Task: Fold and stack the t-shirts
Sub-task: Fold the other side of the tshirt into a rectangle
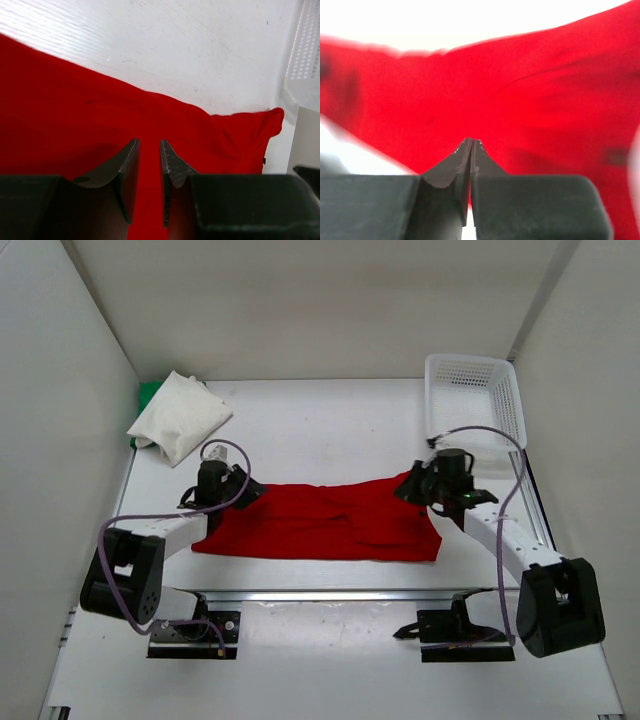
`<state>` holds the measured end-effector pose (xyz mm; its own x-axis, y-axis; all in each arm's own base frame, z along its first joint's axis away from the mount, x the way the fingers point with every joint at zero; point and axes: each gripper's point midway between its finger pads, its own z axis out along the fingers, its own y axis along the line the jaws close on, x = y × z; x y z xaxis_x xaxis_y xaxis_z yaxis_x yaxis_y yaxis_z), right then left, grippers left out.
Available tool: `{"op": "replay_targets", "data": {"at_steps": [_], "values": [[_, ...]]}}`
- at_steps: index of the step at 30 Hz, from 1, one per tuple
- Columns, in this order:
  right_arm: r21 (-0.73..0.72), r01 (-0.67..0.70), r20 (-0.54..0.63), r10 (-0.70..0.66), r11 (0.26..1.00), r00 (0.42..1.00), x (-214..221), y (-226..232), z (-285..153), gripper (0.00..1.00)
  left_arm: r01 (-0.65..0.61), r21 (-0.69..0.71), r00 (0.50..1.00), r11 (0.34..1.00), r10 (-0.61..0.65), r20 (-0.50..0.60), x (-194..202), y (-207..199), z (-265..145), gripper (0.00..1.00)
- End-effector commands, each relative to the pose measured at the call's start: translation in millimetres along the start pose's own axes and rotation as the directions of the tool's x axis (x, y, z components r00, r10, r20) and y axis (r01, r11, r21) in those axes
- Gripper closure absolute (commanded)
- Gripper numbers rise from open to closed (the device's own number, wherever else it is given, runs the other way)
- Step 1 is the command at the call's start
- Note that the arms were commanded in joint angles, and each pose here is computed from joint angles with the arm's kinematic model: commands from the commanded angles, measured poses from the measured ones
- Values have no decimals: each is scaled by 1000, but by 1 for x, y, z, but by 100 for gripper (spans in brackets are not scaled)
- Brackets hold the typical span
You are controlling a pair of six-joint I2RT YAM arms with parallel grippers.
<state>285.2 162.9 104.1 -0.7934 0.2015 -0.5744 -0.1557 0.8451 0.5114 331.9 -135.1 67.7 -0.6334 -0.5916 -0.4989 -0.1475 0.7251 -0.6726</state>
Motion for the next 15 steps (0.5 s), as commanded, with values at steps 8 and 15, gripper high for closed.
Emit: {"op": "replay_targets", "data": {"at_steps": [8, 15], "values": [[53, -328, 356, 289, 943, 889, -74, -118, 9, 71, 93, 11, 996, 996, -93, 1, -20, 1, 32, 67], [4, -337, 311, 319, 941, 895, -85, -123, 32, 70, 175, -32, 984, 984, -176, -1, -23, 35, 30, 68]]}}
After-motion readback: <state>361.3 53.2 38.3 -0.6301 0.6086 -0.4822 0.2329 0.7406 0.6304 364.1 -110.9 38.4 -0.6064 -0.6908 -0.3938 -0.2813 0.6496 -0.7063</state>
